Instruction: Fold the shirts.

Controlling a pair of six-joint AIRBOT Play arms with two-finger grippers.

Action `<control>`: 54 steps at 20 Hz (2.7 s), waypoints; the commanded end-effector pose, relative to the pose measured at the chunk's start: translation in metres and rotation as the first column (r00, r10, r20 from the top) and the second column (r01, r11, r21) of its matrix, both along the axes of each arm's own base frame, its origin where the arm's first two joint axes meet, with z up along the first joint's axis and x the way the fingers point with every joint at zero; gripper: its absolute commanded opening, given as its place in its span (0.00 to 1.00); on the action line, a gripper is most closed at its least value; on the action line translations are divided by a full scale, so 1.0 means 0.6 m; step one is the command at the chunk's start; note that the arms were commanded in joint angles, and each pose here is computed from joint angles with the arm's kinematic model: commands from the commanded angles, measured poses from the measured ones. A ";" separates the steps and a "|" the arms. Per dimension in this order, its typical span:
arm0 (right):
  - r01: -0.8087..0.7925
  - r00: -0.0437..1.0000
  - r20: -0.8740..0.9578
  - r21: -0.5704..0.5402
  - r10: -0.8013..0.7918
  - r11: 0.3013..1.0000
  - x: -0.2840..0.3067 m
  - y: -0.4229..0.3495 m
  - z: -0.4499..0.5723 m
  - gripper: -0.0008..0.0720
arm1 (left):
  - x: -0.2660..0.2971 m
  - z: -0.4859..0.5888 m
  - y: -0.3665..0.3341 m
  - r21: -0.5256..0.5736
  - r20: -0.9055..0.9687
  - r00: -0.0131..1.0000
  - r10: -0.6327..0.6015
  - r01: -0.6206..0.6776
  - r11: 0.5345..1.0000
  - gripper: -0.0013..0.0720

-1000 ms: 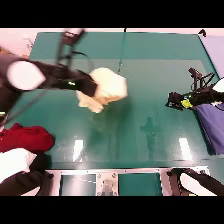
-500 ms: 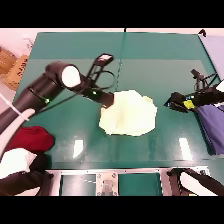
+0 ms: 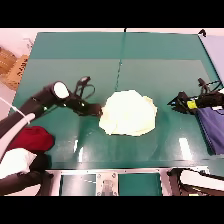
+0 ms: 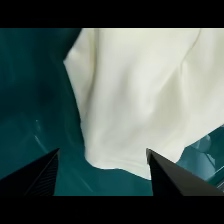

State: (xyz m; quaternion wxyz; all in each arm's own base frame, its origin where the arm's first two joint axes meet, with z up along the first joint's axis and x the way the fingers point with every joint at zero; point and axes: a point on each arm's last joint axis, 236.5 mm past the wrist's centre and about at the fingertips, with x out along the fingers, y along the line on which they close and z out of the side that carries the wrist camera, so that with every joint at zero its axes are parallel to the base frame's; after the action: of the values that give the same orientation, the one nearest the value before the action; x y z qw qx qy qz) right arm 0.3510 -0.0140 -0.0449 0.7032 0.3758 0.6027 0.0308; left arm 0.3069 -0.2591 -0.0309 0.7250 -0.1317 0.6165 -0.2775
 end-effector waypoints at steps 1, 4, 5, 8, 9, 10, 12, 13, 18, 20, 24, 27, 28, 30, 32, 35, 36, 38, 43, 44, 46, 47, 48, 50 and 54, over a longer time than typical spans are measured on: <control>-0.005 1.000 -0.013 0.124 0.006 0.992 0.027 0.036 -0.052 0.57 | -0.041 -0.038 -0.043 -0.110 -0.046 0.998 0.035 -0.040 0.993 0.86; -0.080 0.993 -0.079 0.150 0.093 0.985 0.014 0.089 -0.099 0.57 | -0.080 -0.059 -0.077 -0.093 -0.042 0.999 -0.020 0.016 0.996 0.86; -0.098 0.990 -0.086 0.145 0.111 0.985 0.014 0.103 -0.109 0.56 | -0.084 -0.062 -0.082 -0.092 -0.042 0.999 -0.028 0.024 0.996 0.84; -0.132 0.988 -0.067 0.123 0.141 0.984 0.024 0.123 -0.114 0.33 | -0.079 -0.055 -0.085 -0.098 -0.034 0.999 -0.030 0.026 0.995 0.05; -0.143 0.987 -0.054 0.121 0.151 0.982 0.030 0.123 -0.107 0.13 | -0.075 -0.047 -0.086 -0.100 -0.020 0.999 -0.037 0.035 0.994 0.04; -0.151 0.987 -0.044 0.127 0.158 0.980 0.037 0.121 -0.095 0.04 | -0.071 -0.036 -0.090 -0.102 -0.005 0.999 -0.051 0.050 0.994 0.04; -0.186 0.981 -0.020 0.146 0.191 0.972 0.049 0.121 -0.062 0.04 | -0.062 -0.015 -0.093 -0.083 0.033 0.994 -0.107 0.109 0.991 0.04; -0.207 0.978 -0.007 0.152 0.210 0.967 0.054 0.122 -0.045 0.04 | -0.060 -0.008 -0.091 -0.067 0.043 0.991 -0.128 0.131 0.989 0.04; -0.236 0.969 0.095 0.112 0.226 0.965 0.078 0.114 0.032 0.04 | -0.017 0.061 -0.068 0.018 0.165 0.976 -0.141 0.140 0.990 0.04; -0.243 0.959 0.166 0.074 0.229 0.967 0.091 0.107 0.083 0.04 | 0.022 0.120 -0.033 0.018 0.257 0.964 -0.073 0.070 0.997 0.04; -0.250 0.952 0.194 0.037 0.239 0.967 0.085 0.105 0.108 0.04 | 0.016 0.126 0.040 0.035 0.179 0.984 -0.011 0.005 0.999 0.05; -0.235 0.963 0.147 0.060 0.224 0.970 0.065 0.109 0.074 0.04 | -0.027 0.068 0.025 -0.022 0.042 0.999 0.022 -0.021 1.000 0.95; -0.229 0.966 0.134 0.063 0.220 0.971 0.059 0.109 0.061 0.04 | -0.034 0.041 0.026 -0.027 0.009 0.999 0.049 -0.049 0.998 0.95; -0.223 0.971 0.105 0.060 0.216 0.973 0.046 0.107 0.039 0.04 | -0.028 -0.006 0.029 -0.029 -0.015 0.992 0.122 -0.123 0.992 0.95; -0.218 0.973 0.090 0.049 0.213 0.975 0.042 0.103 0.025 0.04 | -0.011 -0.042 0.025 -0.035 -0.038 0.983 0.179 -0.180 0.983 0.95; -0.201 0.975 0.102 0.033 0.196 0.979 0.052 0.097 0.021 0.04 | 0.014 -0.085 0.014 -0.053 -0.066 0.970 0.235 -0.239 0.970 0.95; -0.193 0.976 0.109 0.025 0.189 0.981 0.056 0.094 0.021 0.04 | 0.013 -0.102 0.009 -0.058 -0.099 0.964 0.246 -0.253 0.966 0.95; -0.181 0.977 0.120 0.014 0.178 0.983 0.063 0.090 0.020 0.04 | 0.003 -0.120 -0.014 -0.103 -0.166 0.957 0.237 -0.256 0.961 0.94; -0.177 0.976 0.130 0.008 0.175 0.984 0.068 0.087 0.025 0.04 | 0.050 -0.061 -0.053 -0.233 -0.053 0.983 0.176 -0.183 0.955 0.04; -0.184 0.973 0.141 0.007 0.181 0.983 0.073 0.087 0.035 0.04 | 0.062 -0.034 -0.058 -0.240 -0.004 0.989 0.147 -0.144 0.960 0.04; -0.214 0.958 0.197 0.009 0.208 0.977 0.086 0.091 0.091 0.04 | 0.087 0.040 -0.059 -0.230 0.124 0.988 0.095 -0.065 0.971 0.04; -0.229 0.944 0.243 0.001 0.222 0.973 0.095 0.094 0.133 0.04 | 0.097 0.095 -0.055 -0.224 0.201 0.976 0.079 -0.032 0.974 0.04; -0.242 0.924 0.301 -0.017 0.236 0.970 0.102 0.097 0.188 0.04 | 0.103 0.155 -0.052 -0.222 0.281 0.958 0.061 0.003 0.975 0.04; -0.243 0.861 0.437 -0.098 0.261 0.965 0.108 0.098 0.312 0.04 | 0.104 0.310 -0.040 -0.221 0.482 0.875 0.045 0.071 0.973 0.04; -0.124 0.639 0.716 -0.266 0.282 0.956 0.067 0.101 0.595 0.04 | 0.021 0.635 0.019 -0.235 0.813 0.574 0.104 0.159 0.959 0.04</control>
State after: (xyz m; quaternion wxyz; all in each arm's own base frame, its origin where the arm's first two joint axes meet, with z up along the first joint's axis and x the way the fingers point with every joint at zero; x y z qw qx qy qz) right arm 0.4182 0.0405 0.2075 0.8646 0.2330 0.4001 0.1951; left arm 0.3586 -0.2782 0.2352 0.8579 -0.1299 0.2961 -0.3992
